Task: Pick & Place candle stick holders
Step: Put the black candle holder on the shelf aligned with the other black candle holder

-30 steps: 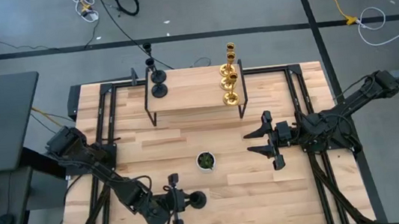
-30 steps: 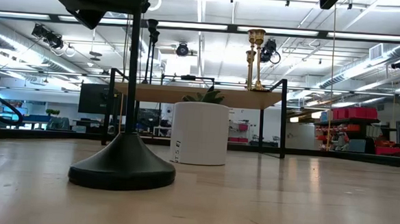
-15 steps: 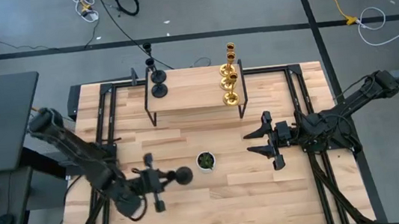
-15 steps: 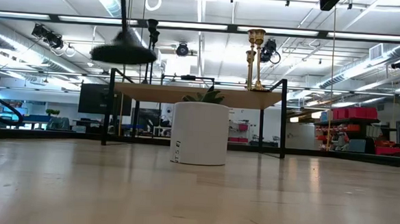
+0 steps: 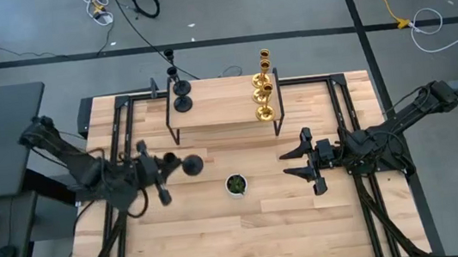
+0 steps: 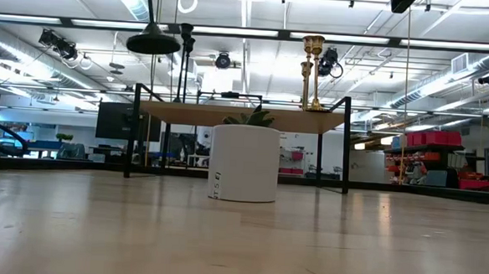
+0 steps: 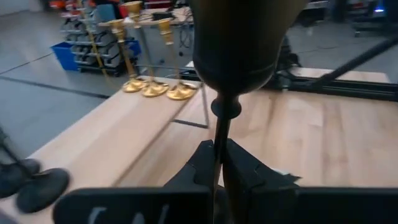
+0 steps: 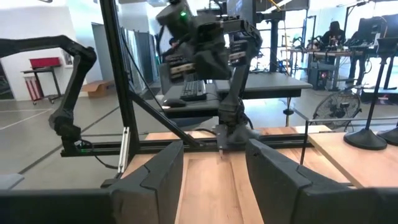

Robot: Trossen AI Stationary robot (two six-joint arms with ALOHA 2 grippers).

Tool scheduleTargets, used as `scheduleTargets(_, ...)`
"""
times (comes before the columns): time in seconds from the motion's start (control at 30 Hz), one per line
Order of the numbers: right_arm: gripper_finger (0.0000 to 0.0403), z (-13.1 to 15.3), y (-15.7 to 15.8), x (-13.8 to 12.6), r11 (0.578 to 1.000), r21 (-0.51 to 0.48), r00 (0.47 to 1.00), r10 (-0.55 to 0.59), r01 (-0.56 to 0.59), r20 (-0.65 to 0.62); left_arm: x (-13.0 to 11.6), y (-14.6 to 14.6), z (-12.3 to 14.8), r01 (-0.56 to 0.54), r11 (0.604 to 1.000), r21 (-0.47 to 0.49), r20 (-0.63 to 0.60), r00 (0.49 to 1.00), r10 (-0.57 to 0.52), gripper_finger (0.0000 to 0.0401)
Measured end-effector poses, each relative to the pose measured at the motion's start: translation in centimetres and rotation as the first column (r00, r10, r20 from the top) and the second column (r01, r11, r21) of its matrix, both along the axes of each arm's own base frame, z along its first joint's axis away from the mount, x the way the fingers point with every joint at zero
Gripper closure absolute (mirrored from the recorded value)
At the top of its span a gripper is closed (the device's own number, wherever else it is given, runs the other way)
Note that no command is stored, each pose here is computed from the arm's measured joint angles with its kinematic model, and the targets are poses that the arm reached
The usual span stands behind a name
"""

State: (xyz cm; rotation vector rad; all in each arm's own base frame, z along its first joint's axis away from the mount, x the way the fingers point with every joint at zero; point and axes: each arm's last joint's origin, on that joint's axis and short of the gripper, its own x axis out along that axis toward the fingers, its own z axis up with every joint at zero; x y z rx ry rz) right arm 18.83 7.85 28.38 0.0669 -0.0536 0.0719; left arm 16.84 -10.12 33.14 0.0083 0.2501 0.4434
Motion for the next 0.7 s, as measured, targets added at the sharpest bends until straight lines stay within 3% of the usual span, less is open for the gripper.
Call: scheduleTargets(0.7, 0.0227, 0.0, 0.0, 0.0, 1.000, -0.001, 1.000, -0.001, 0.001, 0.001, 1.3, 8.5, 0.5, -0.190, 0.982, 0.022, -0.121, 0.974, 0.191, 0.0389)
